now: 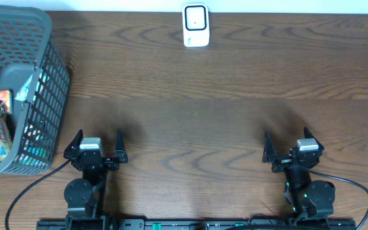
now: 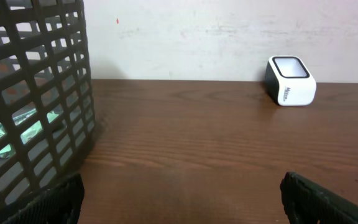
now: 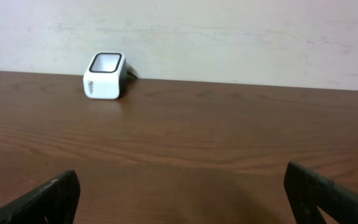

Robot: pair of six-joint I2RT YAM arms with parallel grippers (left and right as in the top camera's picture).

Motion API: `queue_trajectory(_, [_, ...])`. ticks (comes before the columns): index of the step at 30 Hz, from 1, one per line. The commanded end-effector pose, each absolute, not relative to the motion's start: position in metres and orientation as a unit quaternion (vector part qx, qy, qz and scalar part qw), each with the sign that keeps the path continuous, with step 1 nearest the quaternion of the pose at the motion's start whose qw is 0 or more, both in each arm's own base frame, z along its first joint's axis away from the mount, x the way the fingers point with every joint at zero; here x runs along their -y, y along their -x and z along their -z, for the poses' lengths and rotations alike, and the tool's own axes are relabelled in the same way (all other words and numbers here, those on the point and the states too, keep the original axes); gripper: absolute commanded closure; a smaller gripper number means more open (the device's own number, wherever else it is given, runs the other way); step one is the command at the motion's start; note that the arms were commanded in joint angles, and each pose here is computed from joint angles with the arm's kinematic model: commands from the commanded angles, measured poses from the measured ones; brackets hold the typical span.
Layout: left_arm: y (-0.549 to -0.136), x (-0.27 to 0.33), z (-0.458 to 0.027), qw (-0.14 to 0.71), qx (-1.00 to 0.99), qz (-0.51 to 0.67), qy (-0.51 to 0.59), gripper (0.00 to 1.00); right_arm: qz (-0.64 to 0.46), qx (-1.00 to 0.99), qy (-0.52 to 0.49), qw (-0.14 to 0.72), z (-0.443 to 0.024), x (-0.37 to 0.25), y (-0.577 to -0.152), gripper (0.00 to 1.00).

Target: Scan the item barcode

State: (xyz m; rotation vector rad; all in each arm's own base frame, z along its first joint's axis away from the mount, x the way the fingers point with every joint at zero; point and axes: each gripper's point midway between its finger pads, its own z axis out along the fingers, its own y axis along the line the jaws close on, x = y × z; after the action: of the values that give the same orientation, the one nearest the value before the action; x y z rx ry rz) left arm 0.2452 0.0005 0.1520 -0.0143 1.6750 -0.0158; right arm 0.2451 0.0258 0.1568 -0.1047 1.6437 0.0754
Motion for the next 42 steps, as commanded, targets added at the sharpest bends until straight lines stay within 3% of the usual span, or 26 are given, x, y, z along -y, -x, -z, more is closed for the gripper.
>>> queue_trajectory(1, [-0.244,-0.001,-0.137,0.652,-0.759,0.007,0.008,0.0,-0.024,-0.732,0.047,0.679,-0.156,-0.023,-0.245,0.01])
queue_trajectory(30, [-0.244,-0.003,-0.137,0.652,-0.759,0.004,0.011,0.0,-0.024,-0.732,0.047,0.679,-0.156,-0.023,-0.245,0.01])
queue_trajectory(35, [-0.242,0.031,-0.146,0.65,-0.747,0.136,0.013,0.0,-0.024,-0.732,0.047,0.679,-0.156,-0.023,-0.245,0.01])
queue_trajectory(38, [-0.242,0.038,-0.171,0.679,-0.712,0.177,0.017,0.0,-0.024,-0.732,0.047,0.679,-0.156,-0.023,-0.245,0.01])
queue_trajectory(42, [-0.226,0.048,-0.257,0.772,-0.584,0.251,0.007,0.0,-0.024,-0.732,0.047,0.679,-0.156,-0.023,-0.245,0.01])
